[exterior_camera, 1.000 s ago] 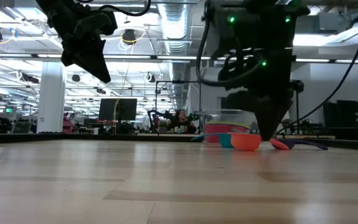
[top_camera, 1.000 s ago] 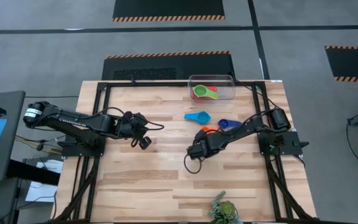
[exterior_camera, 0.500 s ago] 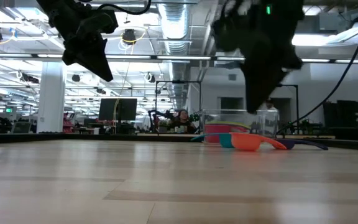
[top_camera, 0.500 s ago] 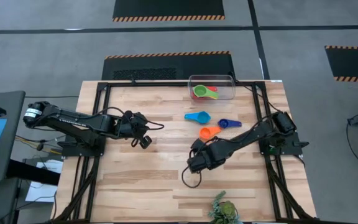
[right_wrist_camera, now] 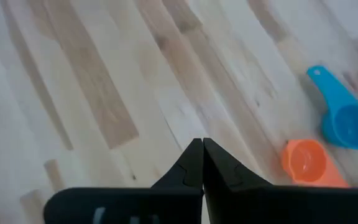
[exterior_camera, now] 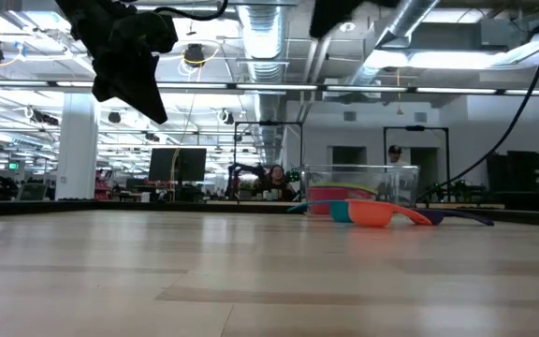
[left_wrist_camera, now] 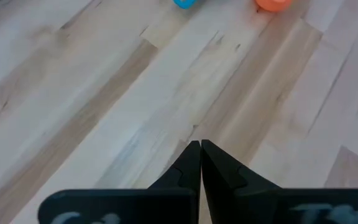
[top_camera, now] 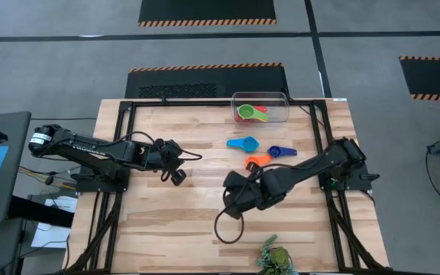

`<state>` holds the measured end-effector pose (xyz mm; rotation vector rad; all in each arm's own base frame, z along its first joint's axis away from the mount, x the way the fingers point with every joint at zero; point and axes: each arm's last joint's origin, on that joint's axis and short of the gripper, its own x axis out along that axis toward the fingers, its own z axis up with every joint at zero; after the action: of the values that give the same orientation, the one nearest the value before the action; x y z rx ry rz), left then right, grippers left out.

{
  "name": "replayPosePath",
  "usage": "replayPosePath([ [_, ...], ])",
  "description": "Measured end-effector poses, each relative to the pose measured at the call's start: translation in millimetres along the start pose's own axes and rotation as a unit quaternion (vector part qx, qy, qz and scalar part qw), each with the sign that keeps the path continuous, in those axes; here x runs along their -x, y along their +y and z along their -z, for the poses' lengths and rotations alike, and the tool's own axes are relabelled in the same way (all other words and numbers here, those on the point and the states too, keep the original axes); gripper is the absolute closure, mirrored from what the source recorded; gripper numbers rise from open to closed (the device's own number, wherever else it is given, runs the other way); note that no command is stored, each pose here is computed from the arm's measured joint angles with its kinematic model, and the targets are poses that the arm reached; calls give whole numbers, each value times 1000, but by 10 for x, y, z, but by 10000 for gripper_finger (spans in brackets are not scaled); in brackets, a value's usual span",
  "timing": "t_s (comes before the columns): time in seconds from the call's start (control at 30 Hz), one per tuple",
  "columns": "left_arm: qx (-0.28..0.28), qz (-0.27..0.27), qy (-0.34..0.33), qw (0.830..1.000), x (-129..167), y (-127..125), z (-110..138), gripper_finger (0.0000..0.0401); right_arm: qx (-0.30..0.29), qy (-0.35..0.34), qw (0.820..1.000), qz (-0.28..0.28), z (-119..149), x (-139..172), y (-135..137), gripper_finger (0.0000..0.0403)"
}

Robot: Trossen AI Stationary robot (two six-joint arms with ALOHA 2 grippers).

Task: Nest measuring cups in basket
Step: Adjust the colored measuring cups to the top center of the table

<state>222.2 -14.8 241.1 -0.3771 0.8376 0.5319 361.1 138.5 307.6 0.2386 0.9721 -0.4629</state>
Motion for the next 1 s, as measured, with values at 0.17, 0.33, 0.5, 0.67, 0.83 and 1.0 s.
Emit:
replayPosePath([
  [0.17, -1, 0, 0, 1000, 0, 1, -1, 401, 9, -59, 998, -7, -237, 351, -15, 380],
  [0.33, -2, 0, 0, 1000, 1, 0, 0, 401, 27, -125, 992, -12, -456, 700, -68, 382],
  [0.5, -3, 0, 0, 1000, 1, 0, 0, 401, 41, -163, 986, -10, -538, 975, -113, 386],
  [0.67, -3, 0, 0, 1000, 1, 0, -1, 401, 60, -180, 981, 27, -523, 1149, -180, 382],
  [0.83, -3, 0, 0, 1000, 1, 0, 0, 401, 60, -175, 981, 60, -463, 1277, -264, 383],
  [1.0, -3, 0, 0, 1000, 1, 0, 0, 401, 59, -174, 978, 101, -360, 1407, -381, 386],
])
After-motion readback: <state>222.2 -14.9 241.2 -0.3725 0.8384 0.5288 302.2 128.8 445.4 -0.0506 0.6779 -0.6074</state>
